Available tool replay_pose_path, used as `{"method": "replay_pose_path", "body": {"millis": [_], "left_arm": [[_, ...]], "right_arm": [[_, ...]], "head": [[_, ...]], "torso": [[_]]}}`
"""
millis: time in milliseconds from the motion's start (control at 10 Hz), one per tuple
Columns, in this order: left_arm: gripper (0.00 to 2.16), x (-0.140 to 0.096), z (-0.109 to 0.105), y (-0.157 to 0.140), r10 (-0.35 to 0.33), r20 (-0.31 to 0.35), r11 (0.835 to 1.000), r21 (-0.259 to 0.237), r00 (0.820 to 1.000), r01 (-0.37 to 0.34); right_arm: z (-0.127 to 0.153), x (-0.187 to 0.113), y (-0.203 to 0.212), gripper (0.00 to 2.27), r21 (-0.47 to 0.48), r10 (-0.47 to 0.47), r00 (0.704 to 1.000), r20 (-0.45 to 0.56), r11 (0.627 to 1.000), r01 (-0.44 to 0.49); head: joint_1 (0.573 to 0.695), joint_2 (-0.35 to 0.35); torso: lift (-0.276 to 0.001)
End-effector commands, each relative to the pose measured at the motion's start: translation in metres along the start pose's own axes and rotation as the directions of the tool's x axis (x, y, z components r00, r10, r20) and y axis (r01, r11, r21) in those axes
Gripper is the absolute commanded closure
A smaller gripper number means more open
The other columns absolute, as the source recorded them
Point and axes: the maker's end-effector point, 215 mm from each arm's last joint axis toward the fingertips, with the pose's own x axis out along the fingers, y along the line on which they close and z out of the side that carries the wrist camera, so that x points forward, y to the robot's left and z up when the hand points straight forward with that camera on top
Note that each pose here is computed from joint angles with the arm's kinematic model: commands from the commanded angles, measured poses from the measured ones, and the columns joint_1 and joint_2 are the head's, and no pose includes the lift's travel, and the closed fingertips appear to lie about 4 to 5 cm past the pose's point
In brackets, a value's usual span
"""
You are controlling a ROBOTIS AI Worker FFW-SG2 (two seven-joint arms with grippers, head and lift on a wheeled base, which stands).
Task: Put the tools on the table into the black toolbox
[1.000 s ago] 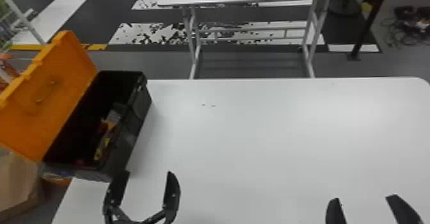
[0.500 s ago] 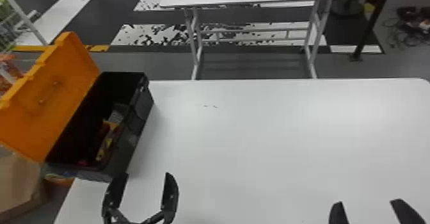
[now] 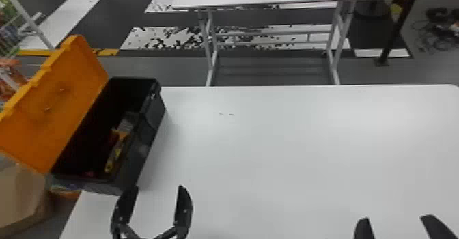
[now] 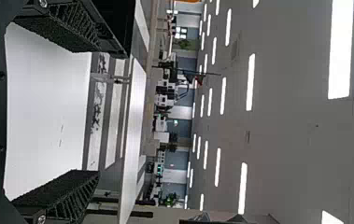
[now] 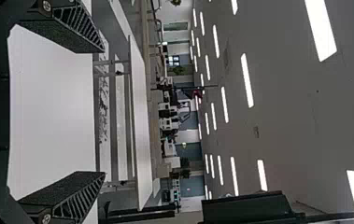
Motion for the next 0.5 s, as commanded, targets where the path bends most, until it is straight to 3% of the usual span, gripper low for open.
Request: {"method": "replay_pose_path", "body": {"millis": [0,400], "left_arm": [[0.06,0.0007,-0.0004,-0.0014,-0.001,0.001,1.0,-0.003,1.0,0.001],[0.06,0.0017,-0.0044,0.0001,0.003,-0.008,1.0,-0.007,1.0,-0.003]], "right_arm": [[0.001,-0.0002,-0.0006,0.08,-0.001,-0.002,1.0,0.003,1.0,0.002],[0.0002,-0.0006,-0.0007,0.08,-0.002,-0.002,1.0,0.005,1.0,0.002]], "head": [[0.695,0.156],[0.695,0.151]], "torso": [[-0.075],[-0.075]]}}
